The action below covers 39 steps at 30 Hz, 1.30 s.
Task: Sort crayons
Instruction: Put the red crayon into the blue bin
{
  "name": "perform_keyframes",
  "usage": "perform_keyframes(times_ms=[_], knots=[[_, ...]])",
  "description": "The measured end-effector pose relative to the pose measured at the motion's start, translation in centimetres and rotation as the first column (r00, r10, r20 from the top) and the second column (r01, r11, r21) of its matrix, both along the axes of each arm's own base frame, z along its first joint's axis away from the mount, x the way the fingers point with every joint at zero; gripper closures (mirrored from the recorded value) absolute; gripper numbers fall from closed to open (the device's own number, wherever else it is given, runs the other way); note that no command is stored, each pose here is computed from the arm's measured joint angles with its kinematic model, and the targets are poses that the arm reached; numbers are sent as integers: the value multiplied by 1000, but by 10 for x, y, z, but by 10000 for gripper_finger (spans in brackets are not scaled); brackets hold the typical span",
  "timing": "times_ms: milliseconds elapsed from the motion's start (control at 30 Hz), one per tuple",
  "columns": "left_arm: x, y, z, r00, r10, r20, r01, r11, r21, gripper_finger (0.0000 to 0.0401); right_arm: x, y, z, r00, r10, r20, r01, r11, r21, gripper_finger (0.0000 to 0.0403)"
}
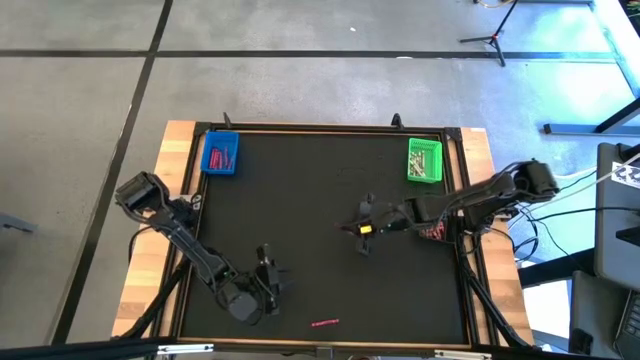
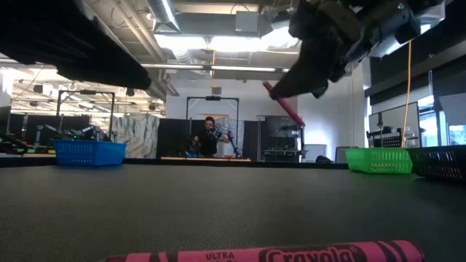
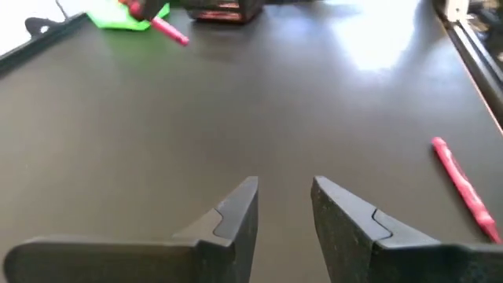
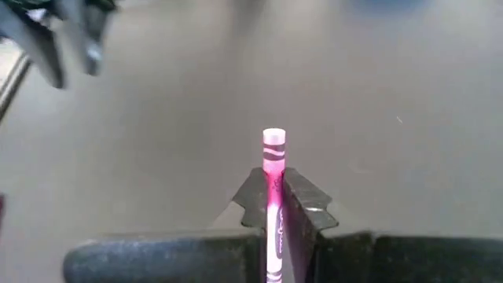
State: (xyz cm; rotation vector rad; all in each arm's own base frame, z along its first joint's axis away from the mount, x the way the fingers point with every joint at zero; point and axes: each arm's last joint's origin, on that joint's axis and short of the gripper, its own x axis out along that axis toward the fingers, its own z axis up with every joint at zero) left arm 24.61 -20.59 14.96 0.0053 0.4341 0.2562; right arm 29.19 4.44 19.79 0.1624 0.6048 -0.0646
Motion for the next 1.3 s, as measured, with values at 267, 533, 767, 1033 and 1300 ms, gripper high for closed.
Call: perform_keyframes(times_ms=[267,533,767,1033,1300], knots=[[8,9,-2,1000,13,-26,-15,995,-102,246,11,31,-2,986,82,147,-75,996,-50,387],[4,5,-1,1000,11,-18,-11,999,-45,227,23,57,-13,948,152,279,-134,988,-83,387],[-5,-3,0,999,32,28,-32,999,18,227,29,73,-15,895,187,405,-165,982,-89,387],[-3,-7,-6,999,22,37,-23,999,37,227,29,90,-18,833,229,504,-203,973,-107,386],[6,-18,-1,990,-64,122,55,996,72,227,31,100,-9,807,240,540,-201,971,-130,386]])
